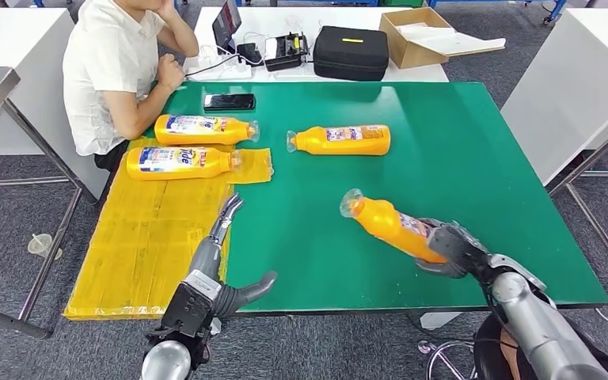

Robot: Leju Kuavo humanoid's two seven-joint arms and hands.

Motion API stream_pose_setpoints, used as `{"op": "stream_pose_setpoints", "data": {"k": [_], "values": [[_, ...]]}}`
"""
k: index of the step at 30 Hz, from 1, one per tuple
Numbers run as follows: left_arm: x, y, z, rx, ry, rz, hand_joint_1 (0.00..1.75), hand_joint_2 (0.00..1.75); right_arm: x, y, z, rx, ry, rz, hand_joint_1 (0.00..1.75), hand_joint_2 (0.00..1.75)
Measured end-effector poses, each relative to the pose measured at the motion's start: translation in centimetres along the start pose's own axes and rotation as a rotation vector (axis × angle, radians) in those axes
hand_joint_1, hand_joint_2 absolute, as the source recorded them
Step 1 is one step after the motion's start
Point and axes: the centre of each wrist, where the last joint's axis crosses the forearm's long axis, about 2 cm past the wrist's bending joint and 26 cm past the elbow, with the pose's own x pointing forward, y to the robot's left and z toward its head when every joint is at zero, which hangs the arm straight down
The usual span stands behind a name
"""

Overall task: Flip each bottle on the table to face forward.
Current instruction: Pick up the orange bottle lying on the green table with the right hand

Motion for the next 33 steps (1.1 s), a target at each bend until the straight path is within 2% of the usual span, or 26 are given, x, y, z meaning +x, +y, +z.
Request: {"op": "stream_pose_setpoints", "data": {"k": [5, 9, 12, 15, 19, 22, 25, 33], "values": [[-0.3, -0.1, -0.6, 0.015, 0.022, 0.099, 0.00, 1.75, -0.1, 1.7, 2.5, 0.002, -0.119, -0.146, 1.75, 1.75], [-0.5, 0.0, -0.9, 0.071, 0.023, 0.157, 0.00, 1.75, 2.0, 3.6, 2.1, 0.027, -0.227, -0.187, 1.75, 1.75], [-0.7, -0.1, -1.0, 0.094, 0.054, 0.261, 0.00, 1.75, 4.4, 5.4, 0.1, 0.012, -0.324, -0.198, 1.75, 1.75], [-1.3, -0.6, -0.9, 0.067, 0.122, 0.408, 0.00, 1.75, 7.8, 6.8, -2.9, -0.030, -0.427, -0.192, 1.75, 1.75], [-2.2, -1.9, -0.6, 0.003, 0.194, 0.534, 0.00, 1.75, 12.8, 7.6, -7.0, -0.062, -0.554, -0.172, 1.75, 1.75], [-2.6, -2.6, -0.6, -0.025, 0.216, 0.574, 0.00, 1.75, 15.7, 7.9, -9.0, -0.065, -0.622, -0.176, 1.75, 1.75], [-2.8, -2.8, -0.5, -0.036, 0.229, 0.583, 0.00, 1.75, 17.4, 8.2, -10.1, -0.061, -0.657, -0.186, 1.75, 1.75], [-3.1, -3.5, -0.1, -0.115, 0.238, 0.646, 0.00, 1.75, 19.3, 8.6, -11.4, -0.070, -0.706, -0.188, 1.75, 1.75]]}}
